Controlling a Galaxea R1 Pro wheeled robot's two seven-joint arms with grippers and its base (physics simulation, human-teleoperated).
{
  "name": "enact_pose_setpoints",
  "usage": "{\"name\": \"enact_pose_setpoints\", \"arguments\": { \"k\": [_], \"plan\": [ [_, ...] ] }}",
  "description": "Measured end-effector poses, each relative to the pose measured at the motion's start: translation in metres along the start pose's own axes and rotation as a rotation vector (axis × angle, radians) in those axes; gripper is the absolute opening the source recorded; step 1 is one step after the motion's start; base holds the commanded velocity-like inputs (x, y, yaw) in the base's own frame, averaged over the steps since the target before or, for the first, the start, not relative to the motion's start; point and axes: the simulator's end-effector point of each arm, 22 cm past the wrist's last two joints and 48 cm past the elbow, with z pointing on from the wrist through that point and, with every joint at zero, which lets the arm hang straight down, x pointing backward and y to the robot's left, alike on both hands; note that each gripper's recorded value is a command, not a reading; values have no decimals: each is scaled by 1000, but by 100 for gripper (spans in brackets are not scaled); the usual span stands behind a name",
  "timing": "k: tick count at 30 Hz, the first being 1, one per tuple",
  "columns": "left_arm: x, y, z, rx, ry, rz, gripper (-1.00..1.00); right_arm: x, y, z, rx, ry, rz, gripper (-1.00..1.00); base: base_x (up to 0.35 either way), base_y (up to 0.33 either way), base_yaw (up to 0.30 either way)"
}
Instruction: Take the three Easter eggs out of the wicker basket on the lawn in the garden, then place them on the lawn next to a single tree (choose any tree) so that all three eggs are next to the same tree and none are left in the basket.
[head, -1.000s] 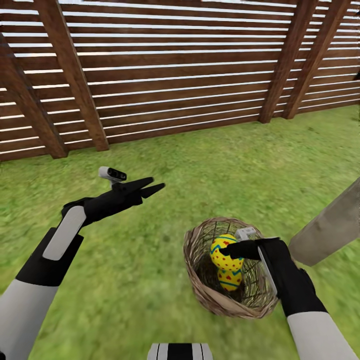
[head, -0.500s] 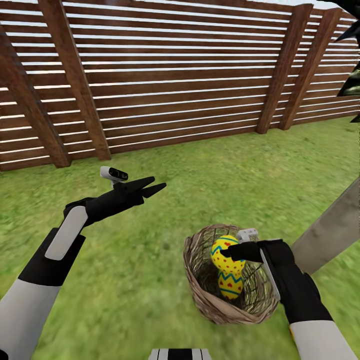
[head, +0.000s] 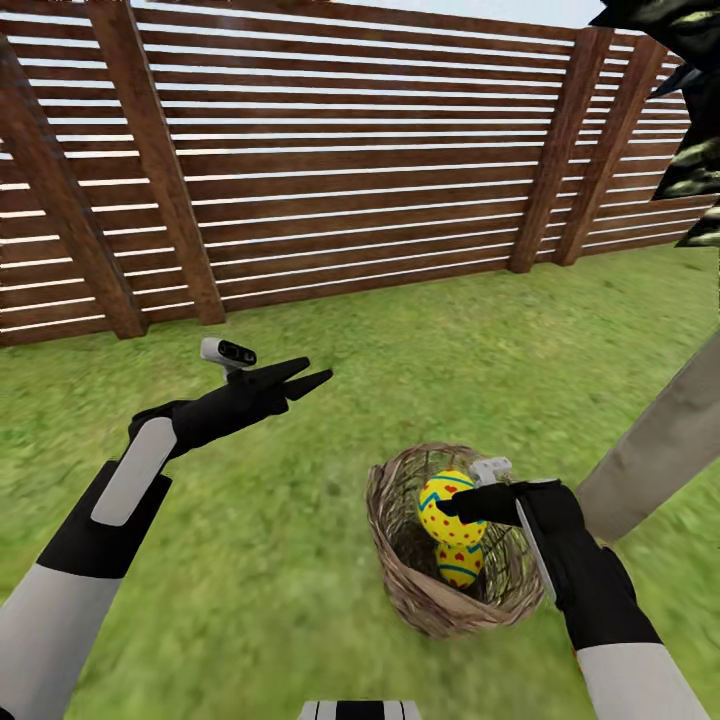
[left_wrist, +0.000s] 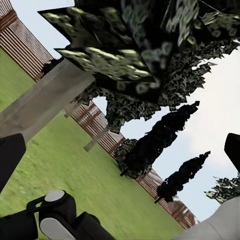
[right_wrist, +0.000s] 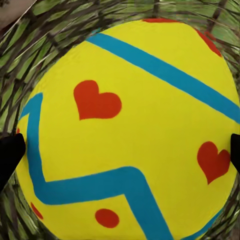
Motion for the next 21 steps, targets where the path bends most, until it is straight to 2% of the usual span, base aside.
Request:
{"name": "enact_pose_setpoints", "arguments": {
  "k": [5,7,12,14,16,19,21],
  "plan": [
    [0,0,0,-1,0,1,100,0,-1,-1,2,-2,-2,-100,-315,0,0],
    [0,0,0,-1,0,1,100,-1,-1,-1,1,-3,-1,-100,-63,0,0],
    [0,0,-1,0,-1,0,100,-11,-23,-14,4,-57,74,-100,-4,0,0],
    [1,0,0,-1,-1,1,100,-23,-32,-30,-29,-113,121,-100,0,0,0],
    [-3,0,1,-2,-19,21,100,-28,-35,-38,-73,-145,167,-100,0,0,0],
    [-7,0,1,-3,-38,42,100,-37,-29,-46,-121,-171,178,-100,0,0,0],
    [-7,0,1,-2,-37,43,100,-41,-18,-53,-206,-191,194,-100,0,0,0]
  ]
}}
